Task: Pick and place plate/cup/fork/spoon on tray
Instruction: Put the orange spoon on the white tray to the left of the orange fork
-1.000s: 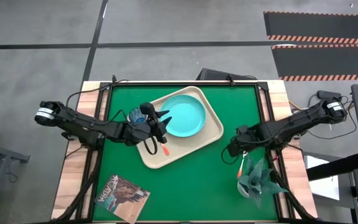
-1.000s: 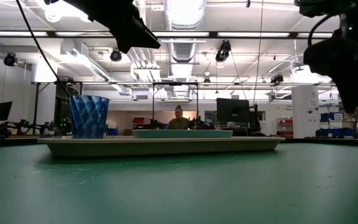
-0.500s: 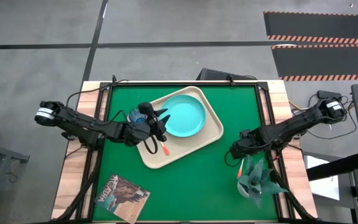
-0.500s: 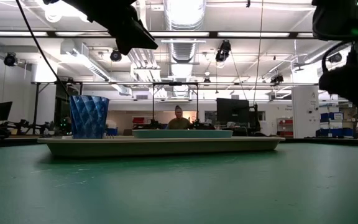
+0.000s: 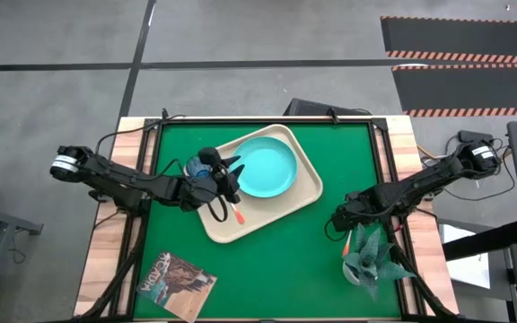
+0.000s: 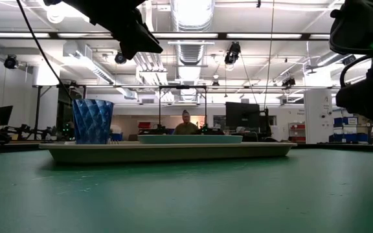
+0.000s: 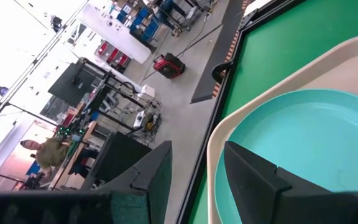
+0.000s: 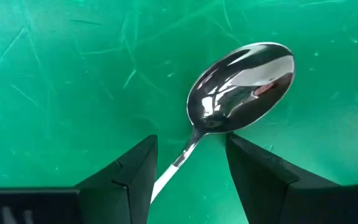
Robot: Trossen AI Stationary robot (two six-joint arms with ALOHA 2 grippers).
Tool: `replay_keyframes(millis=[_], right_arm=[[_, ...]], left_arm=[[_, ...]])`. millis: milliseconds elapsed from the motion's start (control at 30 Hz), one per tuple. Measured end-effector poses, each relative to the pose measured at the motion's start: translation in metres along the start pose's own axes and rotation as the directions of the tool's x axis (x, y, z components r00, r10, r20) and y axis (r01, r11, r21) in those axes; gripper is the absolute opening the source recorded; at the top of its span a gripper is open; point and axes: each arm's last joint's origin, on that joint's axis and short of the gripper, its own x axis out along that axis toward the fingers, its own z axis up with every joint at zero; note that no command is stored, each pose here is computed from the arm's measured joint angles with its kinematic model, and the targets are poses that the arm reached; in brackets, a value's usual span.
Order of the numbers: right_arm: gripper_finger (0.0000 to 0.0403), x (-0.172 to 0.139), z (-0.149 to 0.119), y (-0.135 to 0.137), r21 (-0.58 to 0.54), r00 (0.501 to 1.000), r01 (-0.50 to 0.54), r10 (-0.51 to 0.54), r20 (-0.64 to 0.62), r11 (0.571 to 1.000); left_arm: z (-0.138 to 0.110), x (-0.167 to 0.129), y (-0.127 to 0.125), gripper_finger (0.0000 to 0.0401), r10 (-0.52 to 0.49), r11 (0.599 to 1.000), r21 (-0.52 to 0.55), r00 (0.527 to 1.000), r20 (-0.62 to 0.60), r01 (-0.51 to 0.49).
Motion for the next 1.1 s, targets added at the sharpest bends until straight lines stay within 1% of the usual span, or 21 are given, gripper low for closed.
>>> replay_keyframes(millis=[133, 233, 467, 700, 1100], right_arm=[[0.0173, 0.000, 0.000, 0.001, -0.008, 1.000, -0.010, 0.010, 0.010, 1.000], [0.0153, 0.001, 0.001, 0.003, -0.010, 1.000, -0.022, 0.023, 0.022, 1.000], [0.0100, 0.010, 0.002, 0.004, -0.005, 0.999, 0.029, -0.029, 0.037, 1.000], [0.0059, 0.015, 0.003, 0.006, -0.003, 0.998, 0.045, -0.044, 0.047, 0.999], [0.0013, 0.011, 0.002, 0.008, -0.008, 0.999, -0.005, 0.005, 0.053, 1.000]], left_arm=[[0.000, 0.000, 0.000, 0.0132, 0.001, 1.000, -0.002, 1.000, 0.001, -0.001], [0.000, 0.000, 0.000, 0.0132, 0.005, 1.000, -0.005, 1.000, 0.001, -0.005], [0.001, 0.000, 0.001, 0.0132, 0.008, 1.000, -0.007, 1.000, 0.001, -0.008], [0.001, 0.000, 0.001, 0.0132, 0.008, 1.000, -0.007, 1.000, 0.001, -0.008], [0.001, 0.000, 0.001, 0.0132, 0.008, 1.000, -0.007, 1.000, 0.001, -0.008]])
